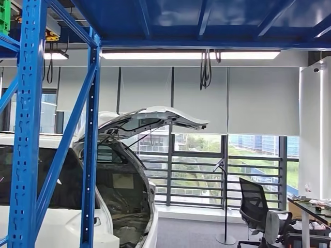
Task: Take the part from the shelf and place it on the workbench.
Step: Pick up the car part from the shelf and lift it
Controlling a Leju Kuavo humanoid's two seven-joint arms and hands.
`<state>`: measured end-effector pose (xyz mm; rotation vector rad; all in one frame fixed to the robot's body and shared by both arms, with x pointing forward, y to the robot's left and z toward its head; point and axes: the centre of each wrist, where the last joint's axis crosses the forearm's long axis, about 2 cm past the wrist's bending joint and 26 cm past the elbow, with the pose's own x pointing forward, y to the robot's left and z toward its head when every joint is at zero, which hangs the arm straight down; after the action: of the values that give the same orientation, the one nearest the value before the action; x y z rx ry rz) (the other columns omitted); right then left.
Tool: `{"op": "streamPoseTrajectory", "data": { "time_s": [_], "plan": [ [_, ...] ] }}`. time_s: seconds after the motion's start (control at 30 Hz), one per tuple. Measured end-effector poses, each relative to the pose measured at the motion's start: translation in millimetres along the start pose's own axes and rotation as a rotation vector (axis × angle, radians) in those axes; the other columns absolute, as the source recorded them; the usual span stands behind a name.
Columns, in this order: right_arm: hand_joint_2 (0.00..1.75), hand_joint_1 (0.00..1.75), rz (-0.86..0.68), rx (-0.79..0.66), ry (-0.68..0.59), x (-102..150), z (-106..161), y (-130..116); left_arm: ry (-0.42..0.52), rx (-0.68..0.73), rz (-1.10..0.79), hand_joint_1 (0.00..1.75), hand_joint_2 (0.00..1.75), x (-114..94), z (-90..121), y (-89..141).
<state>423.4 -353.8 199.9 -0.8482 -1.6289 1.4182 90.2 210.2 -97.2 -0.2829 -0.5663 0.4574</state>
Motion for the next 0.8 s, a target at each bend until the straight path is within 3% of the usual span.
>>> {"op": "streamPoseTrajectory", "data": {
  "time_s": [0.8],
  "plan": [
    [0.0,0.0,-0.005,0.01,0.003,0.2,2.8,5.5,-0.002,0.01,-0.003,0.0,0.0,0.1,0.0,0.2]
  ]
}}
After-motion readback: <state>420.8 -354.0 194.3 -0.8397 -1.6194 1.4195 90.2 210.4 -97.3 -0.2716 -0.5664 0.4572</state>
